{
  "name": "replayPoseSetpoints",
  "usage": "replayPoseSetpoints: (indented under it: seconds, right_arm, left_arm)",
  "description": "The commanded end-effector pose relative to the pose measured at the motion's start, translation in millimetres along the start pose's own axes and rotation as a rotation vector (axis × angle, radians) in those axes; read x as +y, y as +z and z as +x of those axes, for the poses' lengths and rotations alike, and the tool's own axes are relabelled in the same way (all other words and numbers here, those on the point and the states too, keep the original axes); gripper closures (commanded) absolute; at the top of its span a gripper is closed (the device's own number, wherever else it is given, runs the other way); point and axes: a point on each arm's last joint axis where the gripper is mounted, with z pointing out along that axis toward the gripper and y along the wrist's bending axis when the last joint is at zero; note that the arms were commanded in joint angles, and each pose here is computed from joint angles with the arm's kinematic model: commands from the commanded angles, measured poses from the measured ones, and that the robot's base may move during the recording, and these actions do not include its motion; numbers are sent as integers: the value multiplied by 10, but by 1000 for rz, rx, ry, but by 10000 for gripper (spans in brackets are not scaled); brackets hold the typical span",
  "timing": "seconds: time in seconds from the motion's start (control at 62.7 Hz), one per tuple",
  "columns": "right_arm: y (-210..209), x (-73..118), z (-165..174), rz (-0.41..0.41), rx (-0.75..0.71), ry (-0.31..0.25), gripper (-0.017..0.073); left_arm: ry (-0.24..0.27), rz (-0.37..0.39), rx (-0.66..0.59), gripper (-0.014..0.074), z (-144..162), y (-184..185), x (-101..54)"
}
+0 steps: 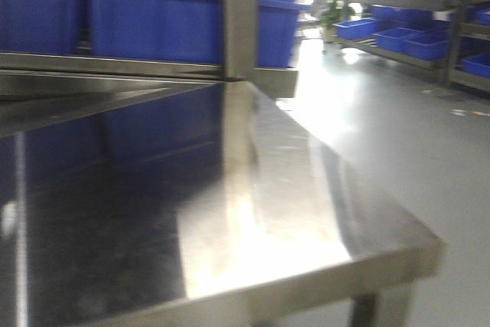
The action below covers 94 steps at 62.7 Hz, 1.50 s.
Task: Pick and sort blue part to right shelf
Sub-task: 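Drive the base away from the table to the shelf of blue bins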
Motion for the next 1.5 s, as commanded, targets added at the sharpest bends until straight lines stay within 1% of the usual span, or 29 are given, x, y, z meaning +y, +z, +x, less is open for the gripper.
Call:
replayPoseSetpoints:
  seconds: [0.0, 1.483]
  right_arm:
    - [-28, -2, -175, 2, -112, -17, 300]
    - [-28, -2, -175, 3, -112, -17, 300]
  left_arm:
    - [-13, 0, -103, 313, -153, -16, 9]
    - [-13, 0, -103, 313, -153, -16, 9]
